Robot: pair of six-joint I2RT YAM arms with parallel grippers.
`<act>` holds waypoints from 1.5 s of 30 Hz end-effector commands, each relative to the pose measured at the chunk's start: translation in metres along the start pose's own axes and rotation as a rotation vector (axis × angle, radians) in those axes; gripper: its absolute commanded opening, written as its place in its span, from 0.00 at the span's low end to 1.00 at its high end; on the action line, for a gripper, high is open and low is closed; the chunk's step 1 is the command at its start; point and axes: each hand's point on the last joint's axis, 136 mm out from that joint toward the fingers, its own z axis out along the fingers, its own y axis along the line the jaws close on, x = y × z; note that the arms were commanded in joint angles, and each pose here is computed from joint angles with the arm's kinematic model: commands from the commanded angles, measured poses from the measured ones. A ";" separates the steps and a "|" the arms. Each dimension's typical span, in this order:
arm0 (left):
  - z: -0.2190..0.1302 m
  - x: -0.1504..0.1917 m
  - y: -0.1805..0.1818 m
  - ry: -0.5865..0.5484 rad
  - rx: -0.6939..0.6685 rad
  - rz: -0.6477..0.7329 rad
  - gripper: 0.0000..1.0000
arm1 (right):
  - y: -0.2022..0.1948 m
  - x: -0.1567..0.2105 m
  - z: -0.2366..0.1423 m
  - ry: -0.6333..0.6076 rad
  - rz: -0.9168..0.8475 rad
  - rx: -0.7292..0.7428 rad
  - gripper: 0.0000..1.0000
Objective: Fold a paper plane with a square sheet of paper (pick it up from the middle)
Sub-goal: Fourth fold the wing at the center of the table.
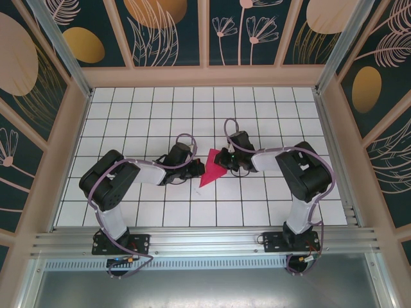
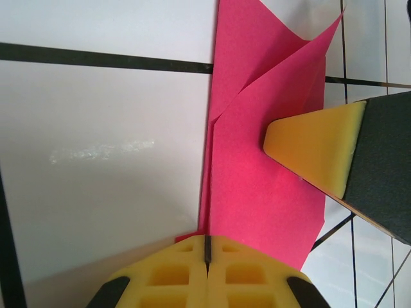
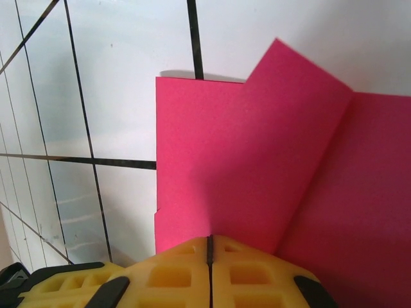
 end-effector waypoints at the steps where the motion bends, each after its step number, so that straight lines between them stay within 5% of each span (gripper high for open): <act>1: 0.012 0.046 0.089 0.113 -0.300 -0.033 0.00 | -0.005 0.000 0.003 0.005 -0.005 0.025 0.07; 9: 0.011 0.047 0.089 0.114 -0.302 -0.034 0.00 | 0.016 -0.032 -0.018 -0.043 -0.038 -0.039 0.08; 20: 0.011 0.048 0.091 0.117 -0.308 -0.033 0.00 | -0.030 -0.029 0.003 -0.024 0.035 0.047 0.08; 45: 0.009 0.055 0.098 0.132 -0.323 -0.036 0.00 | -0.051 -0.072 -0.008 -0.060 0.084 0.096 0.08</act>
